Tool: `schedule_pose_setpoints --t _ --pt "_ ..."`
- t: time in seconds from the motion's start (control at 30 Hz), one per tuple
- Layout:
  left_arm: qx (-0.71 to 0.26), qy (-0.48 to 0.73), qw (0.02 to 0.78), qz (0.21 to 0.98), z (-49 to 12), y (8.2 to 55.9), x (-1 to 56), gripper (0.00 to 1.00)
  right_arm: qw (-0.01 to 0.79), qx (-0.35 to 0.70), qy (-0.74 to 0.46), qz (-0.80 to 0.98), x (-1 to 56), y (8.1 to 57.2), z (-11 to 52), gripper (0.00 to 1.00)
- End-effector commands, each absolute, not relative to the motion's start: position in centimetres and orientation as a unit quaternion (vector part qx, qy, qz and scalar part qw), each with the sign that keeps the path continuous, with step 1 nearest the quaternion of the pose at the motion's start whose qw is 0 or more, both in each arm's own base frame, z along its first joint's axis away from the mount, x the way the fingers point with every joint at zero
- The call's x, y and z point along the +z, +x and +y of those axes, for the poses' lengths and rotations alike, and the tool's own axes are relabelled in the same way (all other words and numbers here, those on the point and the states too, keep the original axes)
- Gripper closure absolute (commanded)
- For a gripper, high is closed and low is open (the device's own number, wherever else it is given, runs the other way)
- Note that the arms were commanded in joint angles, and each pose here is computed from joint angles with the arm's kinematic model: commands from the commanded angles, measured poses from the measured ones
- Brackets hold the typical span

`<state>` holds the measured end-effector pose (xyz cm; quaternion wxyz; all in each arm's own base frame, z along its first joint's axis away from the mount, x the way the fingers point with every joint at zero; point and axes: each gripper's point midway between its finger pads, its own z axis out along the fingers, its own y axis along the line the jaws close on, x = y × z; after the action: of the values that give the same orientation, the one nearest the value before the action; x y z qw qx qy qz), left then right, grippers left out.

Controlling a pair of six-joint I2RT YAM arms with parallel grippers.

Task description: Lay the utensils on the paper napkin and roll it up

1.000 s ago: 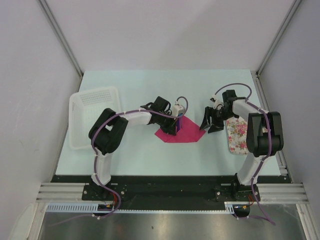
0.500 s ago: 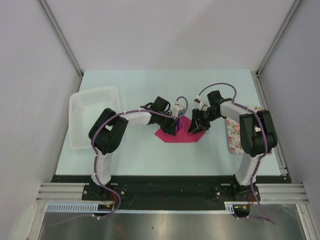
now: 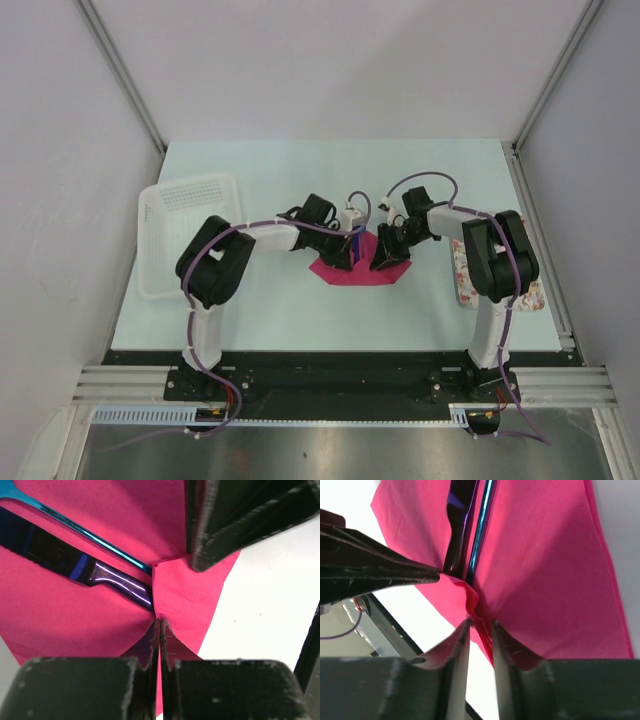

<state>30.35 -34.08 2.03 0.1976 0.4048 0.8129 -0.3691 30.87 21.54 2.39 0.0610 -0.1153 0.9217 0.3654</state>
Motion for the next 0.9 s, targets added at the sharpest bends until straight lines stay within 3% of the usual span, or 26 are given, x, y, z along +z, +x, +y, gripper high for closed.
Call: schedule_pose_setpoints --t 0.0,0.13,0.27,0.53,0.67,0.87 --pt "-0.4 0.392 0.207 0.802 -34.3 30.3 3.9 0.97 0.075 0.38 -0.127 0.913 2.7 32.2 22.8 0.83" --pt "-0.427 0.374 0.225 0.792 -34.1 31.0 5.3 0.82 0.079 0.37 -0.128 0.917 2.4 32.6 22.6 0.95" --pt "-0.469 0.347 0.234 0.778 -34.3 31.1 7.3 0.7 0.08 0.37 -0.127 0.917 2.5 32.7 22.6 0.96" --pt "-0.49 0.323 0.245 0.772 -35.0 31.9 8.2 0.69 0.081 0.377 -0.127 0.914 2.8 32.8 22.8 0.99" --pt "-0.483 0.315 0.247 0.779 -35.1 32.6 7.7 0.63 0.083 0.376 -0.124 0.915 2.9 32.8 22.7 1.0" --pt "-0.478 0.307 0.245 0.786 -35.5 33.4 6.8 0.6 0.08 0.376 -0.123 0.915 2.9 32.7 22.7 1.0"
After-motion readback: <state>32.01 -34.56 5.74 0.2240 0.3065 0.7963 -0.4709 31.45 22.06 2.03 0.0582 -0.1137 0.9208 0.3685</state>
